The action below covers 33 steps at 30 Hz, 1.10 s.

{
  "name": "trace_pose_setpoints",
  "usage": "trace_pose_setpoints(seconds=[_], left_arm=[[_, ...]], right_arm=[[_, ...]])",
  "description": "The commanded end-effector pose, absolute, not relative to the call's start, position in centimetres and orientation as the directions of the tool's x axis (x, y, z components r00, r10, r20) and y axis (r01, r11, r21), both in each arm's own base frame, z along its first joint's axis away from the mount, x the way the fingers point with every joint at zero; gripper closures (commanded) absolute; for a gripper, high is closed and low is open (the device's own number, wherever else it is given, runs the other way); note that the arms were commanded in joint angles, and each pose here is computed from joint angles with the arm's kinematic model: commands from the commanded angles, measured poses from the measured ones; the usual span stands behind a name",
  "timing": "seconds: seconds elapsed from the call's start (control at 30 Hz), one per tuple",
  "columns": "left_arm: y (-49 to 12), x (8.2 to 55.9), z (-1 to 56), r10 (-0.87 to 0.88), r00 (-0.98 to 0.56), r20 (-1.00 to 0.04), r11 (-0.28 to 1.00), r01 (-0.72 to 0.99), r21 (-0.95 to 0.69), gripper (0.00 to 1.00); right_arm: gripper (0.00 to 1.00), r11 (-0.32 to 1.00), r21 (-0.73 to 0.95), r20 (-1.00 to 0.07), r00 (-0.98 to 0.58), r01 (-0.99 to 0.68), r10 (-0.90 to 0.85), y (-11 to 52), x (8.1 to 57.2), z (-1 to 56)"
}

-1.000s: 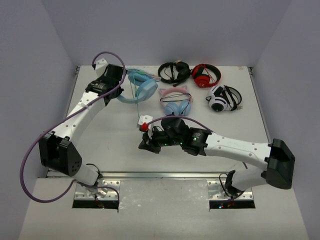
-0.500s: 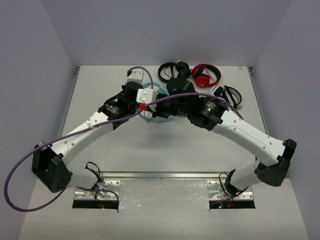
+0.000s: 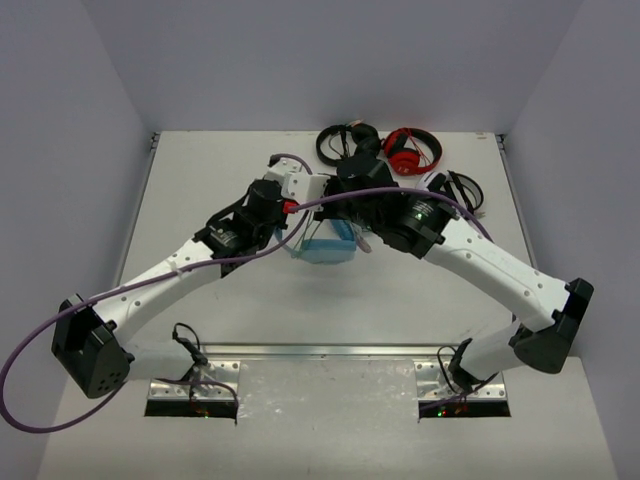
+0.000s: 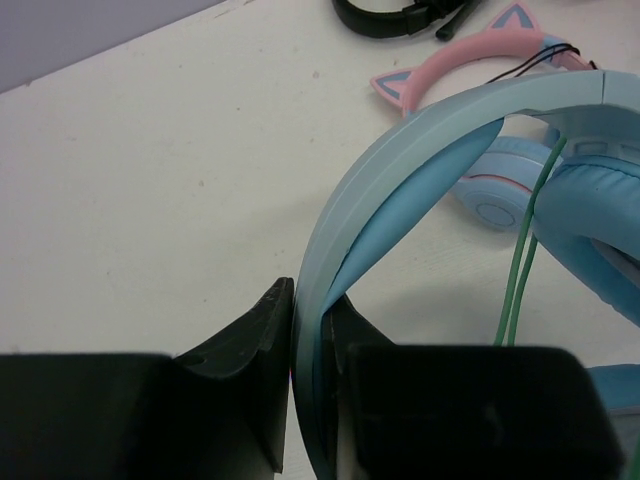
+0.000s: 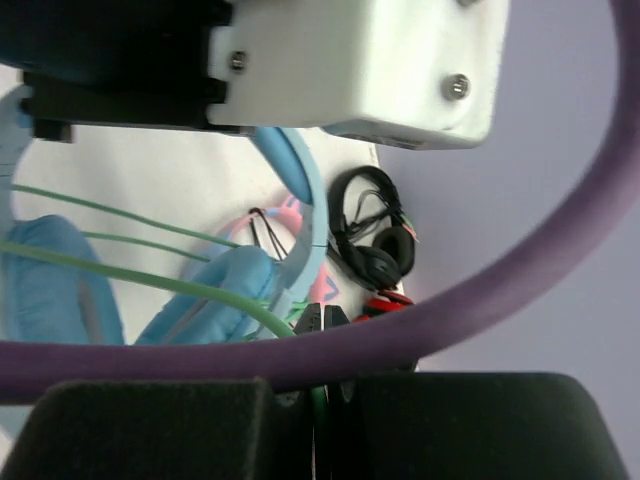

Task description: Wrap the headphones

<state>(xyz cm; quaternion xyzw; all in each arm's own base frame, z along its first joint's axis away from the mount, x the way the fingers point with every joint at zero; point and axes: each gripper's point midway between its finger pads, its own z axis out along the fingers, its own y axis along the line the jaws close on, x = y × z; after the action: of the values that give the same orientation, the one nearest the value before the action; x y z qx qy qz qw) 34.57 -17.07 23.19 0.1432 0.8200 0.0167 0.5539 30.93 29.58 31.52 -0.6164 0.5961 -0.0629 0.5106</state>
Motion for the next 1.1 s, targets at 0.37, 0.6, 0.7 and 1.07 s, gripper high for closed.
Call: trace_pose_setpoints(seconds=[0.37,0.6,0.7,1.07], left_arm=[[-22.5,32.4,27.1,0.217,-0.213,-0.953,0.894,0.436,0.106,1.00],[-23.4,31.6,28.2,0.173,-0.202,-0.964,0.872,0.486,0.055,1.00],[-22.6,31.4,29.8,0.124,-0.172,-0.977,0.890,0.454,0.033,1.00],[-22.5,29.8,34.0,0.010,-0.098,-0.995,0.867,0.497,-0.040,1.00]], right_arm=[[0.98,0.450,-0.778,-0.588,0.255,-0.438,-0.768,24.1,35.7,36.6],[0.97,0.502,-0.694,-0.669,0.206,-0.515,-0.714,21.9,36.0,34.6],[0.97,0.549,-0.638,-0.702,0.115,-0.540,-0.703,19.7,36.8,33.2],[0.95,0.618,-0.370,-0.817,-0.073,-0.694,-0.572,18.2,35.6,27.7]])
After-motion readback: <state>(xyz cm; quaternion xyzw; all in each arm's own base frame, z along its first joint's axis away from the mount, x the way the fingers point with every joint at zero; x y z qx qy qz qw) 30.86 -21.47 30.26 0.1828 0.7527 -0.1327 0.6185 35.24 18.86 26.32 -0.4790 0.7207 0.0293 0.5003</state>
